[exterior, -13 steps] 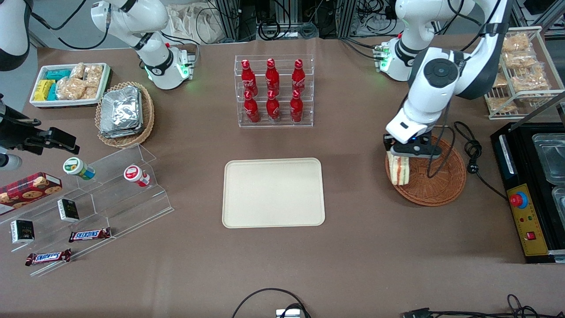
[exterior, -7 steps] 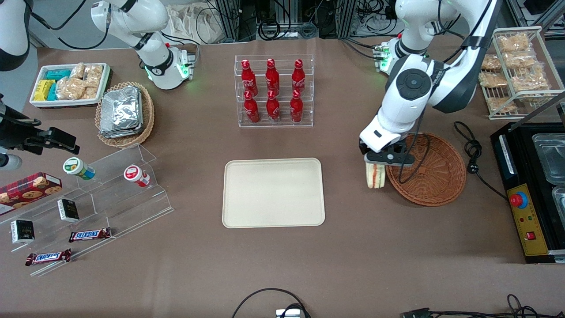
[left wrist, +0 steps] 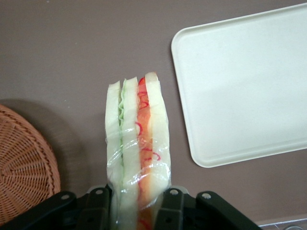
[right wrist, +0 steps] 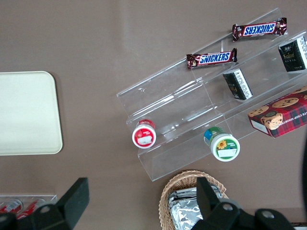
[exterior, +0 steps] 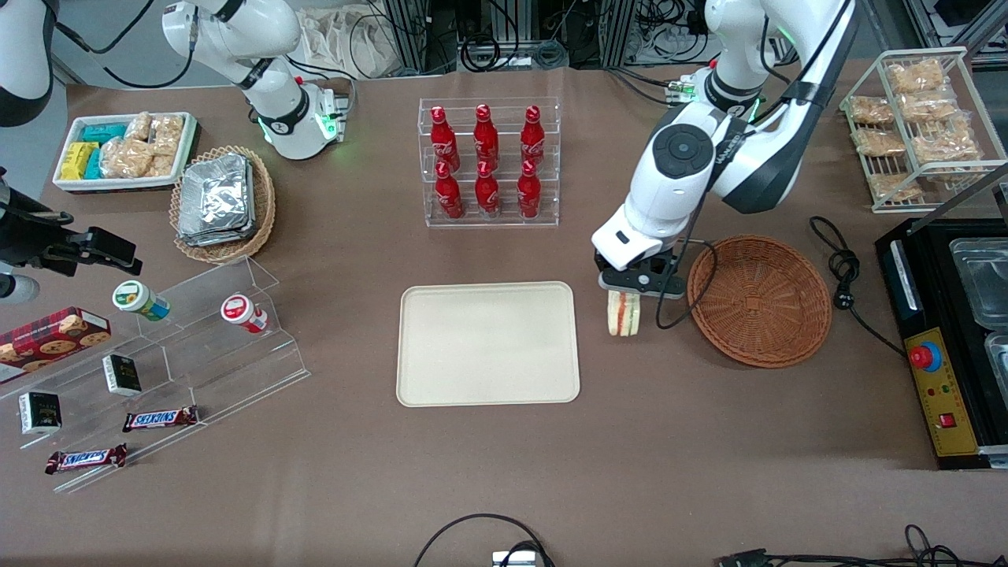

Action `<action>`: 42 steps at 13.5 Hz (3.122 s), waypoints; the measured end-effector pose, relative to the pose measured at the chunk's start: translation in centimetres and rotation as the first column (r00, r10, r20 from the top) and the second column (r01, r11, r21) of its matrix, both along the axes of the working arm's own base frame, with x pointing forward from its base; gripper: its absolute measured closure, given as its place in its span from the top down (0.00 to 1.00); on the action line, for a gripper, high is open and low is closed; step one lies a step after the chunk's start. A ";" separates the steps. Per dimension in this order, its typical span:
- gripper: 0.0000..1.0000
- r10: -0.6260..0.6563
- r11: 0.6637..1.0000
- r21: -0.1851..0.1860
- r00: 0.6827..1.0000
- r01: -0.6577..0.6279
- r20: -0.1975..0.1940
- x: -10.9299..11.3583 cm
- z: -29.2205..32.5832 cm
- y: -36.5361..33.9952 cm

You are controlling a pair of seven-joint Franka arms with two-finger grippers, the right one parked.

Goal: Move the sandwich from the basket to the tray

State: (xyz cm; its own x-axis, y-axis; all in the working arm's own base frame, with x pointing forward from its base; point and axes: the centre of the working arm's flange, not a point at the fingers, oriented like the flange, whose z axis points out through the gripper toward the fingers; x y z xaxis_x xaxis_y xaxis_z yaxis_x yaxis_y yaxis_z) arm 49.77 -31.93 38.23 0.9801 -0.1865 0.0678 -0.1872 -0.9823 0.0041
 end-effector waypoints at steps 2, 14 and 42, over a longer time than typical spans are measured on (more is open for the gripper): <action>0.32 -0.017 1.000 -0.010 1.000 0.017 0.004 -0.1 0.0 -1.7; 0.33 0.015 1.000 -0.003 1.000 -0.015 0.003 2.9 -8.2 -11.7; 1.00 0.352 0.928 0.082 0.926 -0.364 0.137 12.2 4.2 -3.4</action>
